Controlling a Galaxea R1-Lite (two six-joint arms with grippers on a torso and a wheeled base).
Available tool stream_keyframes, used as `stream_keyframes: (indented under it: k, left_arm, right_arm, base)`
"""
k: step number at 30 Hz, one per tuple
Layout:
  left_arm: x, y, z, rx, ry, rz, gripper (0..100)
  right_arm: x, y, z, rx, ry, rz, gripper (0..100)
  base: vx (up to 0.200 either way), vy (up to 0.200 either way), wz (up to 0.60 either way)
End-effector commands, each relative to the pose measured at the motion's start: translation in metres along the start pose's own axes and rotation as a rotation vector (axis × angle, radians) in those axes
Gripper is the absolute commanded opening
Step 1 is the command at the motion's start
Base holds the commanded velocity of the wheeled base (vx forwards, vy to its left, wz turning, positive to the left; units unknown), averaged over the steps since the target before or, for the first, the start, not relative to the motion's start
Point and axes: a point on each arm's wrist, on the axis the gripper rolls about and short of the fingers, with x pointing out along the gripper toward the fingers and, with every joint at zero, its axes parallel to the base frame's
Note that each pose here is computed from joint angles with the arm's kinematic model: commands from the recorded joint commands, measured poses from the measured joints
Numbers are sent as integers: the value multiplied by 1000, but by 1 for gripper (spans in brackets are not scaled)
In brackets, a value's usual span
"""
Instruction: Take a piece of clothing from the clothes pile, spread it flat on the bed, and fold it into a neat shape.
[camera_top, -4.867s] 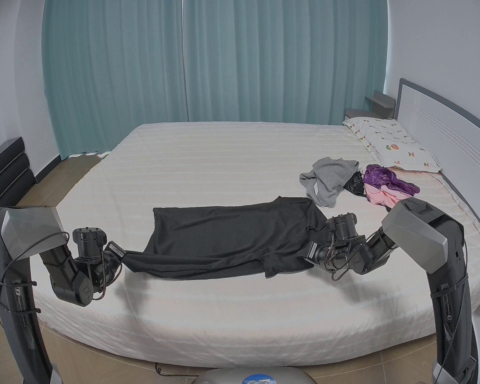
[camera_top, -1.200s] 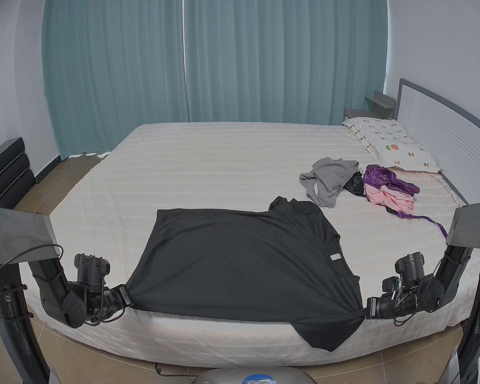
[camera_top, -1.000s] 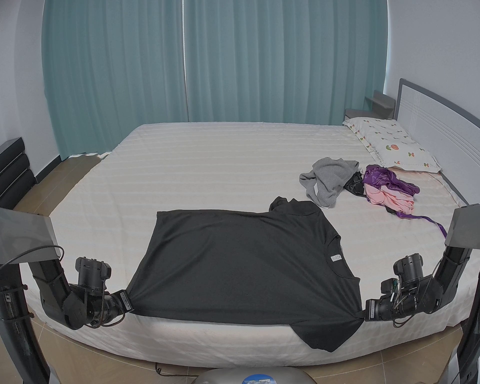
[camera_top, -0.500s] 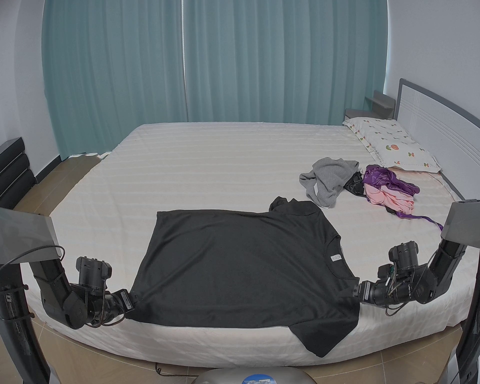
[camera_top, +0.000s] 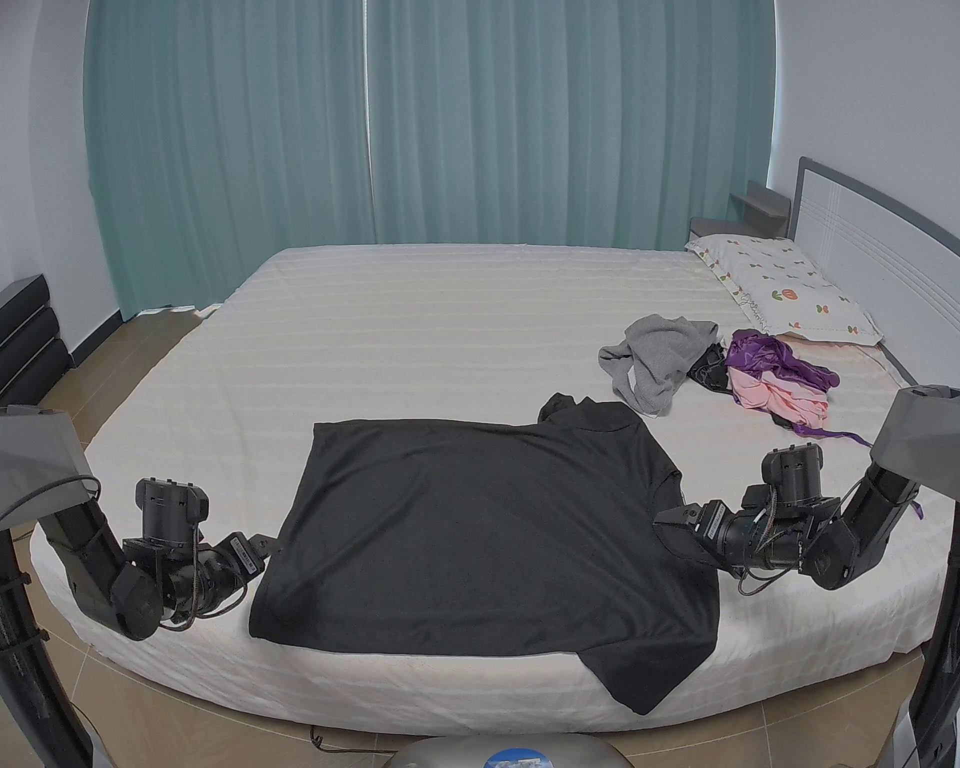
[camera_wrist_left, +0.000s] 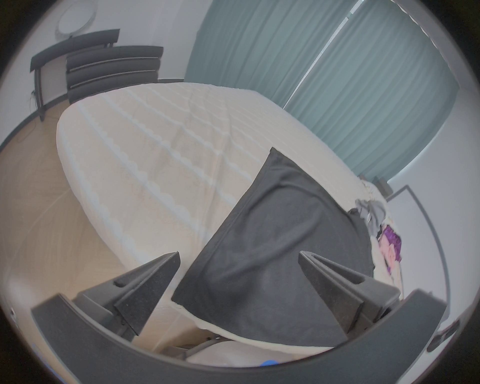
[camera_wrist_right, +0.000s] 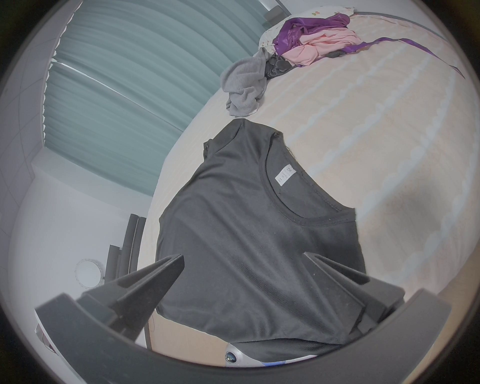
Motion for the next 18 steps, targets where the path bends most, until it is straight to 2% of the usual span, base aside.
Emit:
stream_keyframes:
  k: [1,5,8,14,18]
  left_arm:
    - [3,-8,9,-63,-26,-35,100]
    - [2,-9,10,-147,37,-107,100]
    - [2,-8,10,-169,79,-147,100]
    - [4,-7,9,-173,90,-148,100]
    - [4,-7,10,-173,89,-149,100]
  right_arm:
    - [2,0,-7,-3,9,6,100]
    - [2,-3,-7,3,9,1,100]
    - [3,-5,-7,8,8,-3,100]
    - [0,-6,-4,22,-3,-5,100]
    - [-1,-6,-4,19,-18,7,100]
  base:
    - [0,0,0]
    - [0,0,0]
    - [0,200,0]
    - [0,200,0]
    - [0,0,0]
